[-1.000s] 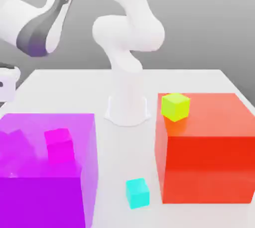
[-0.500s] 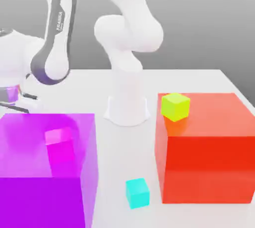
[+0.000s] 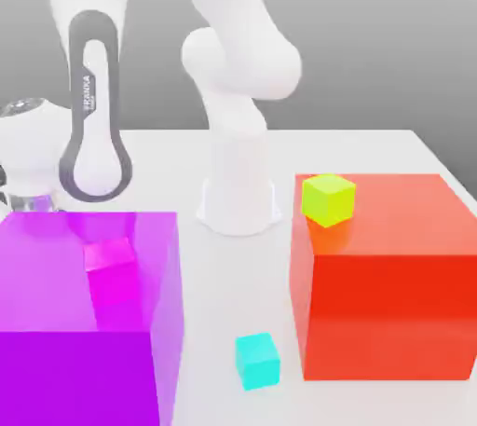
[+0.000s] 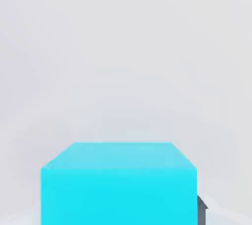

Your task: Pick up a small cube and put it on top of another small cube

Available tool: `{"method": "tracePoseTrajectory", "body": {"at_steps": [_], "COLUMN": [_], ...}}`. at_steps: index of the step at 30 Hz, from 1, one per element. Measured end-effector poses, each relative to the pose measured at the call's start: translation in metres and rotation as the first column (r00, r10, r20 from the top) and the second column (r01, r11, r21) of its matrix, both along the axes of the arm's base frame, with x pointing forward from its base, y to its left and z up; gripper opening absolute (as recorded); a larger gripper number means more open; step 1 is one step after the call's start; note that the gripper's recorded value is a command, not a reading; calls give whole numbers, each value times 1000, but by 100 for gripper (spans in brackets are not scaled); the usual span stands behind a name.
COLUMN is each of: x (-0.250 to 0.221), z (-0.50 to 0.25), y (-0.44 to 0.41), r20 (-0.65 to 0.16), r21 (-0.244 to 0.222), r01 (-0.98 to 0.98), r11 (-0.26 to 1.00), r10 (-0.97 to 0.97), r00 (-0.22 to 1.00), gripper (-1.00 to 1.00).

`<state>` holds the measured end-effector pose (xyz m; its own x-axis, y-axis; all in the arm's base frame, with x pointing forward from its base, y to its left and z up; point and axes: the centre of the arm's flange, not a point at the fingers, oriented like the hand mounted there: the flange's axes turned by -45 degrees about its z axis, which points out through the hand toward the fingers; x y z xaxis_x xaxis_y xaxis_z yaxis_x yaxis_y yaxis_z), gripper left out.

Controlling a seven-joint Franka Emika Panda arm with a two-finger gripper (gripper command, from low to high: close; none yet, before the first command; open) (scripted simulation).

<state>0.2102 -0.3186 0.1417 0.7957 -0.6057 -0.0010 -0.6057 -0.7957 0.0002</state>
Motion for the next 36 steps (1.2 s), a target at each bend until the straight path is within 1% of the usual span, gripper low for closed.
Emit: {"method": "tracePoseTrajectory", "body": {"at_steps": [5, 7, 9, 11, 12, 15, 20, 26, 36], "x": [0, 13, 36, 59, 70, 97, 130, 155, 180], "z": [45, 65, 94, 128, 142, 178, 233, 270, 310], "y": [0, -10, -24, -37, -37, -30, -12, 26, 89], "r20": [1, 14, 18, 4, -8, -45, -115, -158, -193], "r21": [1, -36, -91, -153, -174, -216, -262, -266, -246], "r01": [0, -42, -170, -311, -373, -519, -700, -823, -941], "r11": [1000, 998, 981, 938, 911, 827, 664, 503, 231], "r10": [0, 43, 172, 315, 378, 523, 699, 819, 940], "r00": [1000, 999, 985, 949, 926, 851, 706, 552, 281], "gripper": [-100, -100, -100, -100, -100, -100, -100, -100, -100]}}
